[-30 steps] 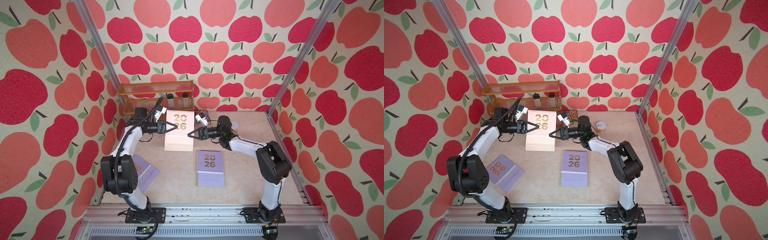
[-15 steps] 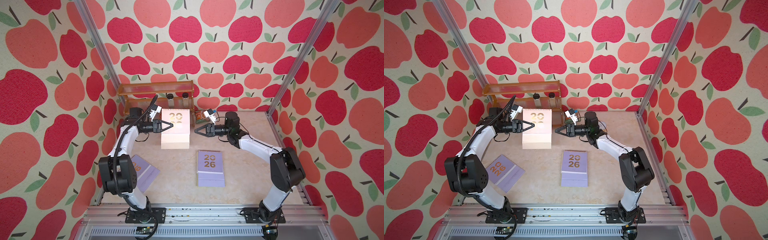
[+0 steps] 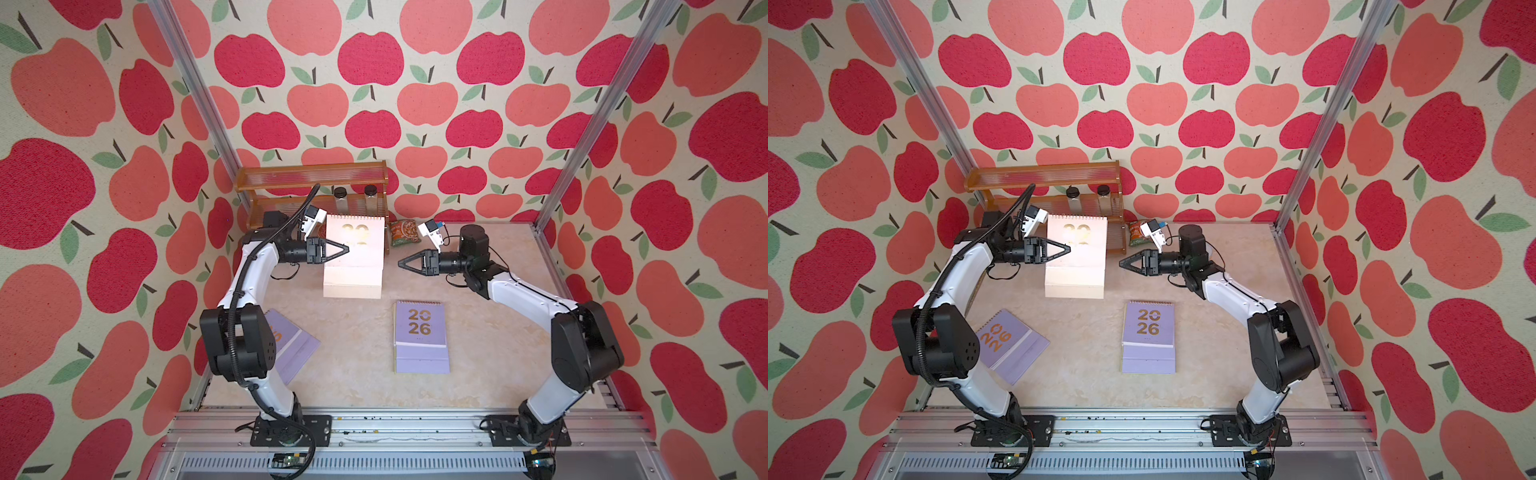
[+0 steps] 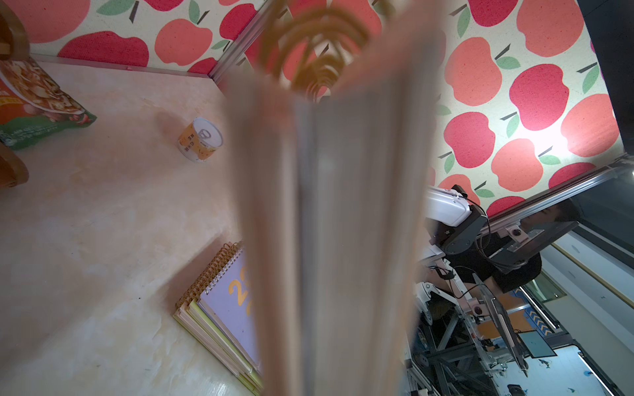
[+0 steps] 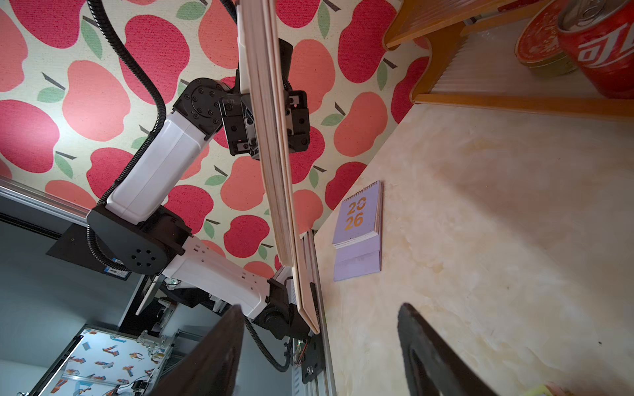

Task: Stack the calendars
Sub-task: Pick up the calendar at the center of the board.

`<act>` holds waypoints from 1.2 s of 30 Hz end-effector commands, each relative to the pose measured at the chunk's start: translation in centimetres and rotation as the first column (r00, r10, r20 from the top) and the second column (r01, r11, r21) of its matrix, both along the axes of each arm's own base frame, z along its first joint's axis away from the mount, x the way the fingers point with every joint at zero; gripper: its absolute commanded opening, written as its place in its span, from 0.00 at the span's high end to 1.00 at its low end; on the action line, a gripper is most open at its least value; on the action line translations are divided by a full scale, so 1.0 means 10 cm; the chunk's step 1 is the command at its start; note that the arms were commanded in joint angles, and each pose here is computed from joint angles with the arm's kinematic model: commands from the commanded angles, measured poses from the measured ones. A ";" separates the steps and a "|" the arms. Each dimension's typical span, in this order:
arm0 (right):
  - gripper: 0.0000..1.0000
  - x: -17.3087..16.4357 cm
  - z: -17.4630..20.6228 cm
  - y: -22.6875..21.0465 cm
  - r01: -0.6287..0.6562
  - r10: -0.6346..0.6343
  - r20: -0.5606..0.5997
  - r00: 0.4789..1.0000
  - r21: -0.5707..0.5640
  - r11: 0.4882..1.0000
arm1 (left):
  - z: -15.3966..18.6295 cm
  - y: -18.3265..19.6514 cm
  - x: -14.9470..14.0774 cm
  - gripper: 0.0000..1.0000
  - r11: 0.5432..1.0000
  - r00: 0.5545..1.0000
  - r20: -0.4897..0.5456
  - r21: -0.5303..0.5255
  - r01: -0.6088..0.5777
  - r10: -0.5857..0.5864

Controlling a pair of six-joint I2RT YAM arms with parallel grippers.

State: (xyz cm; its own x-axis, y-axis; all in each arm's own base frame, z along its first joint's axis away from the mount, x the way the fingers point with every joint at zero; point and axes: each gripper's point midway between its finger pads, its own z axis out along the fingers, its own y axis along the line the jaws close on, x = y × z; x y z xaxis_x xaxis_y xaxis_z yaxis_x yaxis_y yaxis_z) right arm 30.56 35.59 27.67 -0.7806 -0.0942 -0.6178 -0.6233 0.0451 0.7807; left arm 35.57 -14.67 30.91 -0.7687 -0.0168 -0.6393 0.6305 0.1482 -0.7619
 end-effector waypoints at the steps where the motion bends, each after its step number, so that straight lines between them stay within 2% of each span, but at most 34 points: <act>1: 0.26 -0.07 0.15 0.11 -0.050 0.046 0.082 0.996 0.044 0.998 | 0.26 -0.05 -0.10 1.00 0.993 0.997 0.051 -0.101 0.054 -0.049; 14: 0.26 -0.04 0.24 0.52 -0.102 0.093 0.098 0.991 0.097 0.990 | 0.25 -0.15 -0.15 1.00 0.993 0.996 0.051 -0.093 0.080 -0.075; 21: 0.34 -0.03 0.29 0.68 -0.126 0.116 0.086 0.990 0.129 0.984 | 0.24 -0.18 -0.18 1.00 0.992 0.995 0.048 -0.087 0.087 -0.083; 24: 0.44 -0.06 0.29 0.72 -0.134 0.124 0.082 0.989 0.132 0.982 | 0.23 -0.19 -0.20 1.00 0.992 0.995 0.048 -0.086 0.089 -0.085; 32: 0.92 -0.12 0.28 0.73 -0.083 0.079 0.038 0.996 0.121 0.989 | 0.10 -0.28 -0.19 0.99 0.996 0.996 0.029 -0.011 0.087 -0.086; 34: 0.99 -0.11 0.26 0.70 -0.057 0.055 0.027 0.998 0.098 0.994 | 0.07 -0.29 -0.17 0.90 0.997 0.997 0.030 0.011 0.077 -0.077; 36: 1.00 -0.12 0.23 0.66 -0.028 0.026 0.026 0.999 0.063 0.998 | 0.04 -0.28 -0.15 0.77 0.998 0.998 0.029 0.035 0.060 -0.061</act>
